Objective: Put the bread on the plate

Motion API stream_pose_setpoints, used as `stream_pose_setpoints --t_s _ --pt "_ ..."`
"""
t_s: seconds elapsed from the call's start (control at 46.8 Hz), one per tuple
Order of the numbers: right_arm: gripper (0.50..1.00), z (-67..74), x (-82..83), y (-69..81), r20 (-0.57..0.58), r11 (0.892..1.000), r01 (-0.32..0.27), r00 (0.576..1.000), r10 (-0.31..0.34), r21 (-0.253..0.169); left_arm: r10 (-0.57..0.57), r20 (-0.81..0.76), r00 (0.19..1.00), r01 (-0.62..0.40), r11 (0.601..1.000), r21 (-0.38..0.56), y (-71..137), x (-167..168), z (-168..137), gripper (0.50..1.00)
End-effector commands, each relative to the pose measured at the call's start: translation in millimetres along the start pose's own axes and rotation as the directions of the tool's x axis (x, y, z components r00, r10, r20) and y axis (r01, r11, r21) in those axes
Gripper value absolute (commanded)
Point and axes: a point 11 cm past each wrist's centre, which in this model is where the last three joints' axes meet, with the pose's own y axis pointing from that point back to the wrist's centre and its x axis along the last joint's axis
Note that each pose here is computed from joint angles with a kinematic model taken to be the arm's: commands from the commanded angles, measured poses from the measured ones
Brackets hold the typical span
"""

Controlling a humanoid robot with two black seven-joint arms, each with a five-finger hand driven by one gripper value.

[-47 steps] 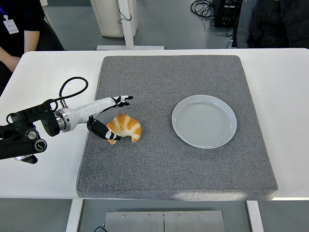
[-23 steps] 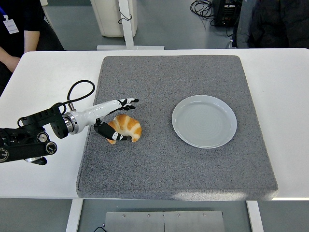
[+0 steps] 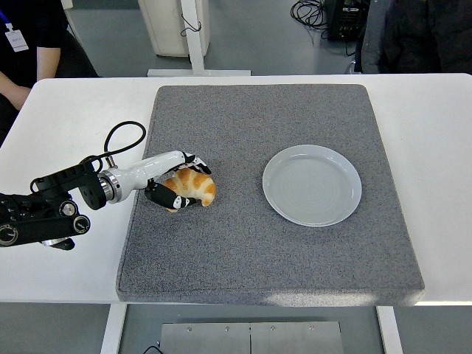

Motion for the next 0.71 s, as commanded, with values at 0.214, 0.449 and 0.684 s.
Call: stream_pose_setpoints --t_s 0.214,0.449,0.684 --pt "1.0 -0.5 0.0 -0.1 0.0 1.0 0.0 1.0 0.0 0.001 0.024 0.051 0.998 -0.023 1.0 -0.016 -1 18 9 0.5" --pt "1.0 0.4 0.0 0.1 0.0 1.0 0.0 1.0 0.0 -0.001 0.041 0.135 0.99 -0.035 0.998 -0.048 0 28 14 0.5" --pt "1.0 0.4 0.0 0.1 0.0 1.0 0.0 1.0 0.0 -0.001 0.113 0.212 0.971 -0.1 0.992 -0.074 6 67 25 0.5"
